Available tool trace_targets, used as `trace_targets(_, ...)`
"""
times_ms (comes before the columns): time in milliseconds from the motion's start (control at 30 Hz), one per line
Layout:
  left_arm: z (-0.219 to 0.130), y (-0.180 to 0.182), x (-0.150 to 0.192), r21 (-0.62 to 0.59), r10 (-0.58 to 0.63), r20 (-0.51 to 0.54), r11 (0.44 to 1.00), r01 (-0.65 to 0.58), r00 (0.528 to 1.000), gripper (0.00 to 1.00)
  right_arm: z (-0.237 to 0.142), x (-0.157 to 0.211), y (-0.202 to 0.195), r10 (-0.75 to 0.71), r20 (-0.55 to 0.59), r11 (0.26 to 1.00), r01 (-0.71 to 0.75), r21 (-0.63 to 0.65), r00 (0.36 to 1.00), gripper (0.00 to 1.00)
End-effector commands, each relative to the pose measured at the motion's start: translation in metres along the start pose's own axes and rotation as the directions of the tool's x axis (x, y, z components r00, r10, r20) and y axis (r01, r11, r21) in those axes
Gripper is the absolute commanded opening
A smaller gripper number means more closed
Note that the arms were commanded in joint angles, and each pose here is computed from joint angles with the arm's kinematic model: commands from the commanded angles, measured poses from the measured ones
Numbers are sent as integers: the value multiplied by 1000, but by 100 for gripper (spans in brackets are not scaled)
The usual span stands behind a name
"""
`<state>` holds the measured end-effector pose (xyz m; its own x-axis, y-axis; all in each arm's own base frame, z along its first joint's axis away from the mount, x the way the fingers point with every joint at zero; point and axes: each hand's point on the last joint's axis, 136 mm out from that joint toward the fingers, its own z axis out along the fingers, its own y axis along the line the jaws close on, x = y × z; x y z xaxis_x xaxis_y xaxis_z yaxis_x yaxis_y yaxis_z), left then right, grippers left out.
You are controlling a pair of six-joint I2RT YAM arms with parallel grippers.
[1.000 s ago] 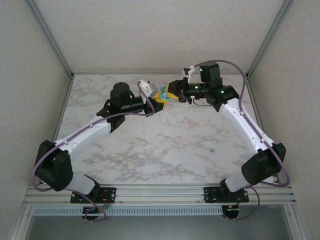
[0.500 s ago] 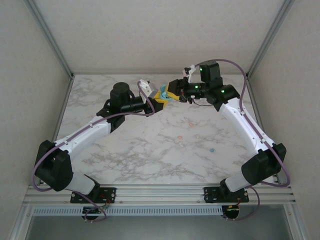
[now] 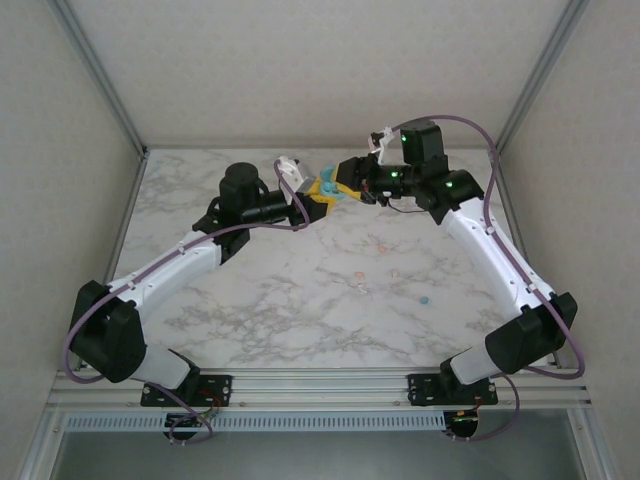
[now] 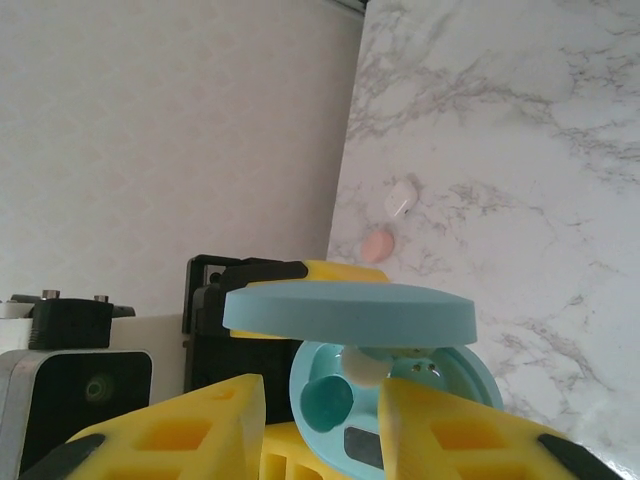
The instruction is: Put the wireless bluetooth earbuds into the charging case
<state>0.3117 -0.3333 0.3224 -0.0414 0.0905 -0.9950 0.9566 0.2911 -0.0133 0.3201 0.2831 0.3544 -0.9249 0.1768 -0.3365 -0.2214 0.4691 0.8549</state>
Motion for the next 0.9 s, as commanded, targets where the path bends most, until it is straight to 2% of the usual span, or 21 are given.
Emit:
trace_targets(0,2,-3,-23,11,37,54,999,-38,998,20,-3,-2,1,-30,24,999,29,46,999,36)
trace_targets(233,2,-1,-22,-4,34,56,999,-34,998,20,-8,-8,-10,-70,68,981,56,187,995,33)
trace_targets(633,5,-1,-21,8,5,82,1000,-5,997,20,-8,-19,-12,-152,105,945,114,308,983,32)
trace_targets(867,8,-1,-21,13,-1,85,1000,0,996,20,0,-20,-12,-200,81,916,157,370,976,33)
